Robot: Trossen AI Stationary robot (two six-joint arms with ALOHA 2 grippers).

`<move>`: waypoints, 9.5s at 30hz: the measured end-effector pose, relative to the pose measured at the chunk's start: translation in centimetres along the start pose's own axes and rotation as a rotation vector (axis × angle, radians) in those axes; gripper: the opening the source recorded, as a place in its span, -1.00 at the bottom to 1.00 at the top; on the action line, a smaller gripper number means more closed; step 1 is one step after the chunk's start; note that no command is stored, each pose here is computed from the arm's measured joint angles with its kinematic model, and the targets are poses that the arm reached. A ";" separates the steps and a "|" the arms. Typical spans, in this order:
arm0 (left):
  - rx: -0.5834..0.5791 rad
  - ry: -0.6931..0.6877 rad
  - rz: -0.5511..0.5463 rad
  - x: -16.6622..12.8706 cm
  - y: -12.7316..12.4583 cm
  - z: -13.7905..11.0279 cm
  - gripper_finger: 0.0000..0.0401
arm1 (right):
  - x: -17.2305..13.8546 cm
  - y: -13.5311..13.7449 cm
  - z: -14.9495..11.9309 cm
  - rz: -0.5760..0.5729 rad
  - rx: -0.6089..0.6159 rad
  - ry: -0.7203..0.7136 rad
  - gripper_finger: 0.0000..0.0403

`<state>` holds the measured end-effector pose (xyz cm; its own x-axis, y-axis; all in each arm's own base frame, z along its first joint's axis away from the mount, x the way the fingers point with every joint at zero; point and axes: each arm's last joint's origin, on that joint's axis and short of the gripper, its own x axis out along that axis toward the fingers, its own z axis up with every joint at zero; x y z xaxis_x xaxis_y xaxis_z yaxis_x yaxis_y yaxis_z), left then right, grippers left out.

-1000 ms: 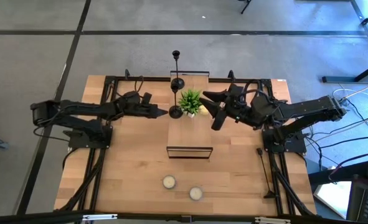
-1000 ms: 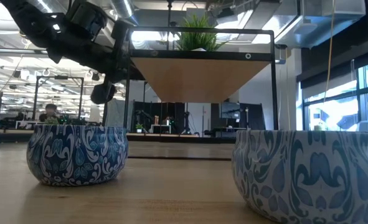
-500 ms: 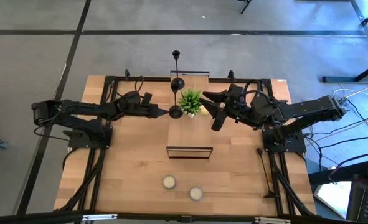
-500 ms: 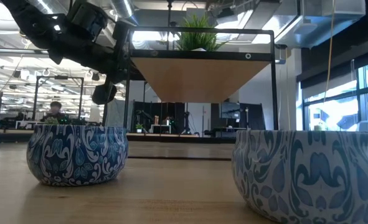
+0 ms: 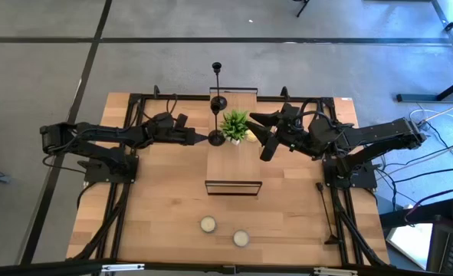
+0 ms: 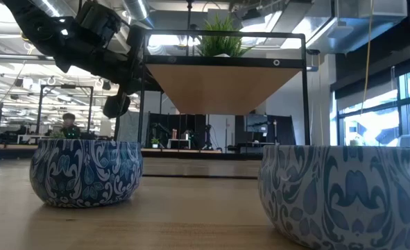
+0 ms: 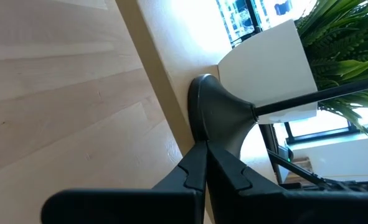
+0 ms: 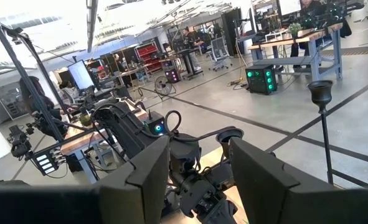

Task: Pick & Place candle stick holders
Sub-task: Put the left candle holder on the shelf, then put the left blue scented candle on the shelf

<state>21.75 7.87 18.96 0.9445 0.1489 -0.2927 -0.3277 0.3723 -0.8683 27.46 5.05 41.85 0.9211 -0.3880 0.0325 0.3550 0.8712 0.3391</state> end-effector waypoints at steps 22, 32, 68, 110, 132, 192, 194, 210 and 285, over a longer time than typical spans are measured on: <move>0.007 -0.005 -0.005 0.0 -0.1 0.0 -0.99 | 0.0 0.0 0.0 0.000 -0.016 0.000 -0.15; 0.007 -0.003 -0.001 0.2 0.1 0.0 -0.99 | 0.0 0.0 0.0 0.002 -0.016 0.001 -0.15; 0.162 -0.212 -0.202 -4.5 -7.4 1.0 -0.99 | -2.7 -0.9 4.4 0.301 0.010 -0.106 -0.15; 0.306 0.306 -0.223 -7.6 -11.1 -17.8 -0.99 | -8.4 10.5 -9.6 0.428 0.234 0.545 -0.15; 0.629 0.608 0.409 -2.1 -15.4 -25.5 -0.98 | -12.6 10.8 -11.6 0.424 0.168 0.768 -0.15; 0.372 0.674 0.651 5.4 -10.4 -25.0 -0.98 | -12.5 10.7 -11.5 0.358 0.185 0.718 -0.15; 0.365 0.665 0.653 5.4 -10.5 -25.0 -0.99 | -12.5 10.7 -11.5 0.360 0.185 0.719 -0.15; 0.345 0.533 0.405 4.5 -19.1 -23.6 -0.99 | -12.7 9.9 -12.2 0.317 0.065 0.764 -0.07; 0.419 0.378 0.181 5.4 -26.9 -18.0 -0.99 | -5.4 10.2 -15.9 0.280 0.063 0.698 0.80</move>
<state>36.06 -17.84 33.54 0.7896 -0.0641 -0.6103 -0.3919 0.7126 -0.5819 28.60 20.80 30.17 0.8703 0.1439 -0.4710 0.1026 0.8824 0.4591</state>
